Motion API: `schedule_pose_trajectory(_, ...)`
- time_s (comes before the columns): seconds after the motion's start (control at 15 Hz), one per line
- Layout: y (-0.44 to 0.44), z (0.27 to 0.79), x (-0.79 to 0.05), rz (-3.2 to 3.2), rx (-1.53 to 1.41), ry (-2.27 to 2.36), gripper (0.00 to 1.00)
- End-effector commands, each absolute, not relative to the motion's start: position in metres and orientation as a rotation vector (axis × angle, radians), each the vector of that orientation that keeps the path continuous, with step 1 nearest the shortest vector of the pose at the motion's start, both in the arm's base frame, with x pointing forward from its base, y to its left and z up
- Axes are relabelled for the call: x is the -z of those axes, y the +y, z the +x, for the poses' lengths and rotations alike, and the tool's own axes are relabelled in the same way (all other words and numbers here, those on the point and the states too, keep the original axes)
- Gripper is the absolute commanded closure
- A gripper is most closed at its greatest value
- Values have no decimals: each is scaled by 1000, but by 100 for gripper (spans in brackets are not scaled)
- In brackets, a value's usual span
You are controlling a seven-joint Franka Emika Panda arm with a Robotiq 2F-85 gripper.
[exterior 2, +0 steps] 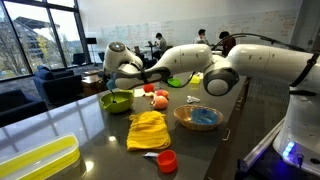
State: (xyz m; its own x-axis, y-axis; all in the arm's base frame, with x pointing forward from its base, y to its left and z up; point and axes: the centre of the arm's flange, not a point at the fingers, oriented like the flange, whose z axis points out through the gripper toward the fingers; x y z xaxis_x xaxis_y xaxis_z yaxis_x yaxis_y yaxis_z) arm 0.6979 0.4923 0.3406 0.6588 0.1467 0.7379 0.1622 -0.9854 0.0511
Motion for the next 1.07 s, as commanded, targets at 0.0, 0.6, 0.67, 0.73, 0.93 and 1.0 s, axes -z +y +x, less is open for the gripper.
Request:
schedule_pose_trajectory(0.0,456,632,-346,-2909,1299,-157,99)
schedule_pose_trajectory(0.6,460,620,-345,-3023,1332,205,99)
schedule_pose_trajectory(0.67,460,619,-345,-3036,1337,251,99)
schedule_pose_trajectory(0.73,460,617,-346,-3048,1338,289,99)
schedule_pose_trajectory(0.93,461,610,-350,-3087,1344,407,99)
schedule_pose_trajectory(1.0,462,607,-351,-3102,1352,455,99)
